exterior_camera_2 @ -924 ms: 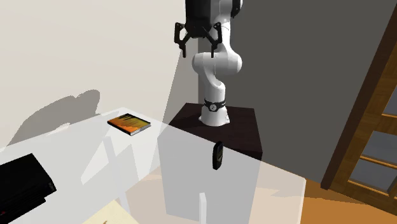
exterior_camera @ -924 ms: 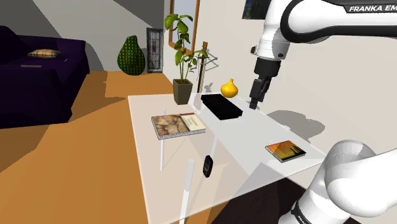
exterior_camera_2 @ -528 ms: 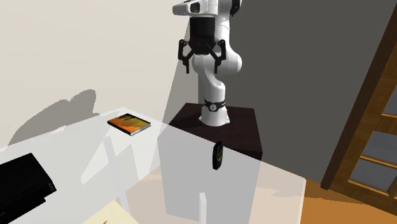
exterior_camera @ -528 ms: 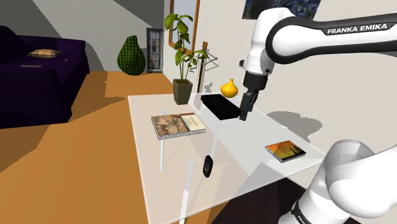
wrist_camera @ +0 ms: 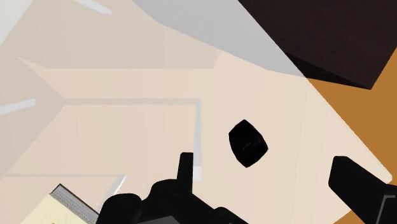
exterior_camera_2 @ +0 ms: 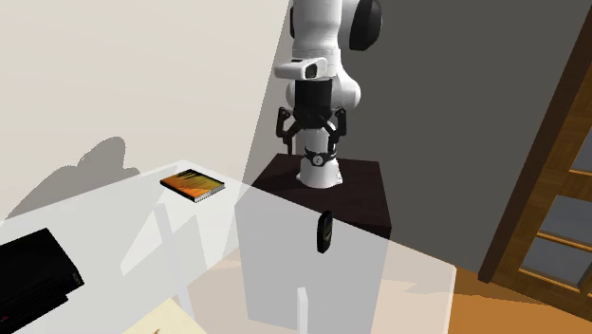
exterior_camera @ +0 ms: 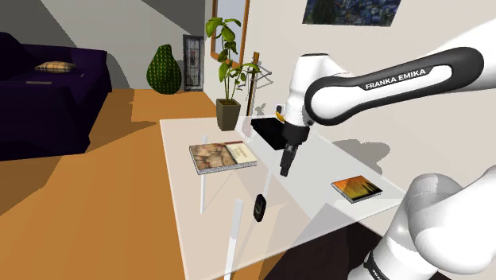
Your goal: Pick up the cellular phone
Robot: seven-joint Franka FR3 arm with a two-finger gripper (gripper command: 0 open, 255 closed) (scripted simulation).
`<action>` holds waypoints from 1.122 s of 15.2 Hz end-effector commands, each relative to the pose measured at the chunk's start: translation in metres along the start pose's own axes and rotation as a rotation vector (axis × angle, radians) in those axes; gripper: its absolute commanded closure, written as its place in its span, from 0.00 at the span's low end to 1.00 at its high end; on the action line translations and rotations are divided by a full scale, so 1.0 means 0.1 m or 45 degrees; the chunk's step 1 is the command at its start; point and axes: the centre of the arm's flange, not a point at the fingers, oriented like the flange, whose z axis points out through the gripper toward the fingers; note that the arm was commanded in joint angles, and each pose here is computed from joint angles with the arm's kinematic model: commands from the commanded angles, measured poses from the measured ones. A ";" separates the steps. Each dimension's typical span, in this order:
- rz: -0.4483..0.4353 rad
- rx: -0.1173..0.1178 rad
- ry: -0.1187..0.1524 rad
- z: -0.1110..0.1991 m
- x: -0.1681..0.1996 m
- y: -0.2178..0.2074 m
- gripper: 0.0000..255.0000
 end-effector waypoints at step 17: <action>-0.250 -0.031 0.030 1.58 0.54 -0.37 0.00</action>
